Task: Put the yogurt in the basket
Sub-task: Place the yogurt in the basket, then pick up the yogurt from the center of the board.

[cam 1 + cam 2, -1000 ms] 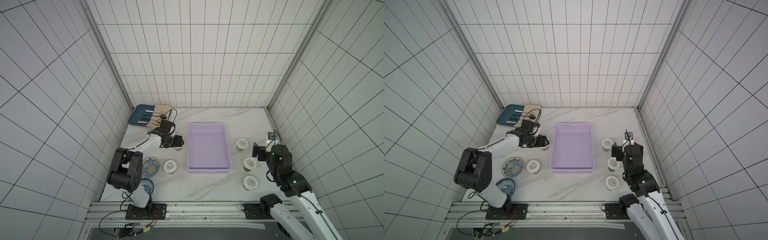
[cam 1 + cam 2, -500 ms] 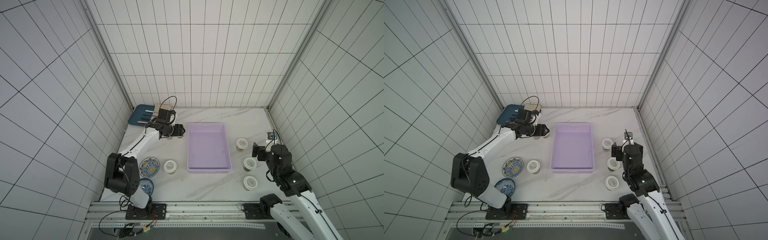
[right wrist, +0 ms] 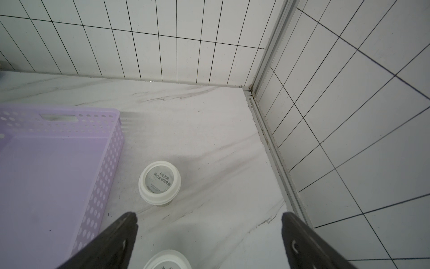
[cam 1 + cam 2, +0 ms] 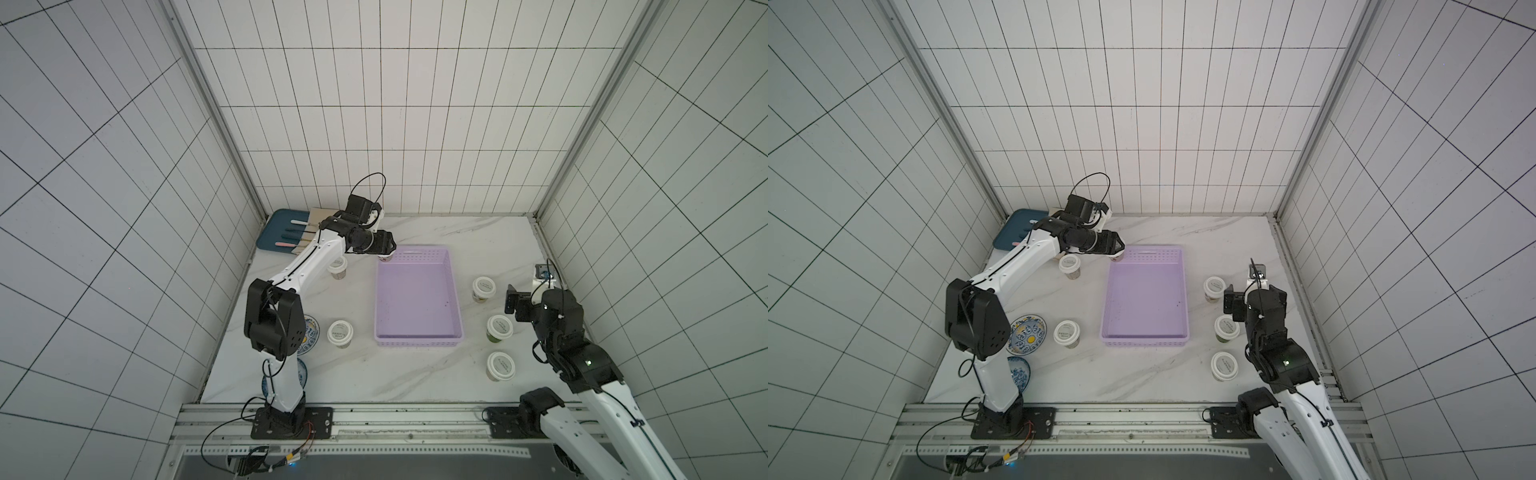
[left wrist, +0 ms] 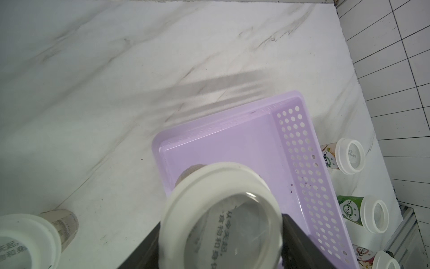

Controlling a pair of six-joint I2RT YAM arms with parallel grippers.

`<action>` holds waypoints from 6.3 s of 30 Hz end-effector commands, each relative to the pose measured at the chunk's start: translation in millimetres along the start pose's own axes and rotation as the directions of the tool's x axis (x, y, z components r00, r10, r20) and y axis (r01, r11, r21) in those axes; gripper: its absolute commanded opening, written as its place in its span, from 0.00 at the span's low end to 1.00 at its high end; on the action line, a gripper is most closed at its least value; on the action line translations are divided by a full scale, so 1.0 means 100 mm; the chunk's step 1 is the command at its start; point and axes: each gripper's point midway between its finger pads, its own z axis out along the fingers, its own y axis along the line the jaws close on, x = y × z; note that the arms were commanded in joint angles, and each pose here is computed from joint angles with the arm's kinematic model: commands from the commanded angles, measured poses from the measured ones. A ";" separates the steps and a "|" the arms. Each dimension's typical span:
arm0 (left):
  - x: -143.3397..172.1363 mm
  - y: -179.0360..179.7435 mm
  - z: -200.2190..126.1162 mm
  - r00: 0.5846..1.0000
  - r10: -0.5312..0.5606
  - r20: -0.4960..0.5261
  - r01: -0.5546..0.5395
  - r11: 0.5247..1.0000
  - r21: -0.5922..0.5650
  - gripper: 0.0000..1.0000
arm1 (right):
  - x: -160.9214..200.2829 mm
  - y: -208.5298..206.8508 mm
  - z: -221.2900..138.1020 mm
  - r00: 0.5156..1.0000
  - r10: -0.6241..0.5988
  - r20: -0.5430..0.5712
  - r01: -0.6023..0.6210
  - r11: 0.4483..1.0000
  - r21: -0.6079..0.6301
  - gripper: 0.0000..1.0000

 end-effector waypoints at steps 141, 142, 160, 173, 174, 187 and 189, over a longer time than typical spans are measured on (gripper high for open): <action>0.62 1.21 -1.61 0.865 -0.107 0.489 0.197 0.971 -0.136 0.98 | 0.92 0.79 1.57 0.476 0.373 -0.797 -0.561 0.826 0.052 0.86; 0.62 1.21 -1.62 0.866 -0.109 0.489 0.199 0.971 -0.136 0.98 | 0.92 0.80 1.56 0.474 0.371 -0.798 -0.562 0.826 0.050 0.85; 0.63 1.25 -1.60 0.863 -0.090 0.497 0.193 0.968 -0.161 0.98 | 1.01 0.79 1.57 0.463 0.369 -0.806 -0.557 0.828 0.059 0.83; 0.63 1.23 -1.60 0.864 -0.100 0.493 0.195 0.970 -0.145 0.98 | 1.02 0.81 1.58 0.458 0.363 -0.812 -0.559 0.828 0.055 0.76; 0.63 1.23 -1.59 0.863 -0.094 0.496 0.193 0.969 -0.152 0.98 | 1.02 0.81 1.57 0.460 0.361 -0.811 -0.557 0.829 0.053 0.73; 0.62 1.22 -1.60 0.864 -0.104 0.493 0.194 0.971 -0.136 0.98 | 0.71 0.75 1.40 0.499 0.360 -0.788 -0.559 0.828 0.025 0.69; 0.62 1.25 -1.58 0.862 -0.095 0.499 0.196 0.968 -0.154 0.98 | 0.61 0.76 1.37 0.520 0.362 -0.774 -0.562 0.827 0.009 0.69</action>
